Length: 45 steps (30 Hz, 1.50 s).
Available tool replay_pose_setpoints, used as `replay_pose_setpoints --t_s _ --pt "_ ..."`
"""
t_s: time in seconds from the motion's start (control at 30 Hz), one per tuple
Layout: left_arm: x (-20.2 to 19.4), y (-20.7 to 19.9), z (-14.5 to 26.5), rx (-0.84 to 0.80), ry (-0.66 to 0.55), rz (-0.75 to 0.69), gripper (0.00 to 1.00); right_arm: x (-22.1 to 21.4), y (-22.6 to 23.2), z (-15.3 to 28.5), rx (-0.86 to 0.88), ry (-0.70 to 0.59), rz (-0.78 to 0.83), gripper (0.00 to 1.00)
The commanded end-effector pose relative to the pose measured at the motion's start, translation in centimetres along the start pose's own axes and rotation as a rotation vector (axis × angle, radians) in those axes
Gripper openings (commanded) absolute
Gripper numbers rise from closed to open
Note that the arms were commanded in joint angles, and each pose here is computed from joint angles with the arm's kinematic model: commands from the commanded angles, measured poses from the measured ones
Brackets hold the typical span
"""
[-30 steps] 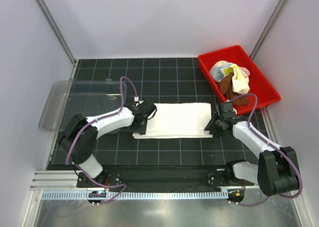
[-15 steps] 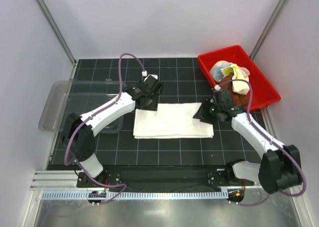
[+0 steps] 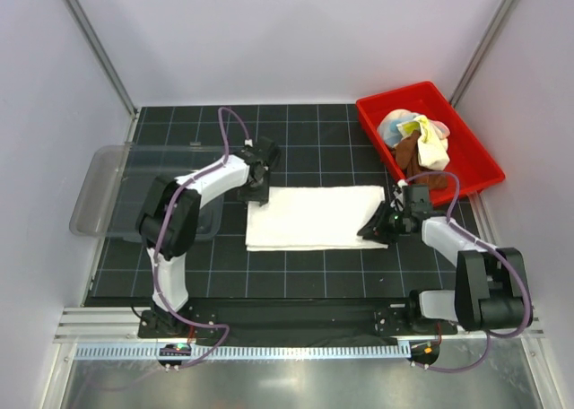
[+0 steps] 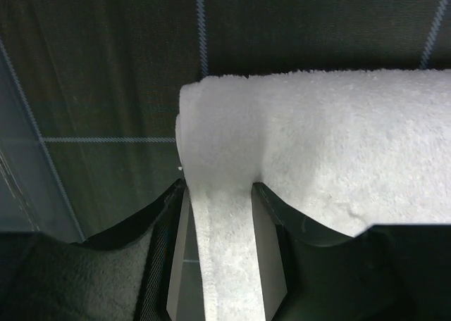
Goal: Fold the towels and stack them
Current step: Fold the towel, then neatly place the folded towel into the bin
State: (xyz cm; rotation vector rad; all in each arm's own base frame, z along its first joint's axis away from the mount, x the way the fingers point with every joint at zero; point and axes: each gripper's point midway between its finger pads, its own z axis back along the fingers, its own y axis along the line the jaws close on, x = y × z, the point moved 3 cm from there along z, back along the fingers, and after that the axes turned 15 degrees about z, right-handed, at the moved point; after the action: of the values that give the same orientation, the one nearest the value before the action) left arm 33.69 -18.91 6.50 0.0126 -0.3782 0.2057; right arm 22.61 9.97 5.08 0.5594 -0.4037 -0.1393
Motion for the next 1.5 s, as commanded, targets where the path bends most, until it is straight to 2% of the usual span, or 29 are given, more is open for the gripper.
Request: replay_pose_setpoints --t_s 0.0,0.13,0.17,0.3,0.43,0.6,0.7,0.77,0.83,0.87,0.9,1.0,1.13,1.3,1.47 --pt "1.8 -1.8 2.3 -0.101 -0.025 -0.025 0.44 0.7 -0.9 1.3 -0.096 -0.044 0.027 0.32" --pt "2.5 -1.1 6.5 -0.136 -0.075 -0.025 0.52 1.8 1.0 2.7 -0.028 -0.086 0.056 0.33" --pt "2.5 -0.6 7.4 -0.138 -0.085 -0.025 0.58 2.0 1.3 3.0 -0.019 -0.094 0.061 0.33" --pt "0.8 1.0 10.2 -0.189 -0.077 0.013 0.66 2.9 2.3 4.0 0.001 -0.143 0.086 0.37" --pt "-2.2 1.7 8.7 -0.251 -0.002 0.081 0.7 3.5 3.1 4.8 0.028 -0.18 0.11 0.4" --pt "-2.8 1.6 7.4 -0.237 0.026 0.139 0.69 5.4 3.8 4.6 -0.01 -0.204 0.127 0.39" --pt "-2.5 1.4 6.5 -0.225 0.011 0.196 0.69 6.3 5.9 3.2 -0.025 -0.187 0.198 0.36" --pt "-2.7 1.0 5.8 -0.224 0.029 0.21 0.68 6.5 9.0 2.0 0.018 -0.159 0.268 0.34" --pt "-2.6 0.8 5.6 -0.225 0.032 0.214 0.67 6.2 10.8 -0.4 0.059 -0.109 0.286 0.34" --pt "-2.8 0.7 5.5 -0.233 0.039 0.218 0.67 7.0 11.9 -1.1 0.106 -0.13 0.273 0.34" --pt "-2.8 0.7 5.5 -0.234 0.036 0.22 0.67 6.4 11.5 -2.9 0.117 -0.068 0.245 0.33" --pt "-2.6 0.9 5.8 -0.235 0.02 0.218 0.68 6.1 11.1 -5.3 0.142 -0.026 0.217 0.31" --pt "-2.7 1.0 5.7 -0.232 0.022 0.21 0.67 3.8 7.5 -6.7 0.055 0.017 0.158 0.31" --pt "-3.5 0.7 4.9 -0.226 0.042 0.218 0.67 3.3 3.8 -5.6 -0.011 -0.038 0.067 0.31" --pt "-4.7 0.7 3.7 -0.216 0.06 0.232 0.67 3.0 3.2 -4.5 -0.032 -0.059 0.067 0.31"
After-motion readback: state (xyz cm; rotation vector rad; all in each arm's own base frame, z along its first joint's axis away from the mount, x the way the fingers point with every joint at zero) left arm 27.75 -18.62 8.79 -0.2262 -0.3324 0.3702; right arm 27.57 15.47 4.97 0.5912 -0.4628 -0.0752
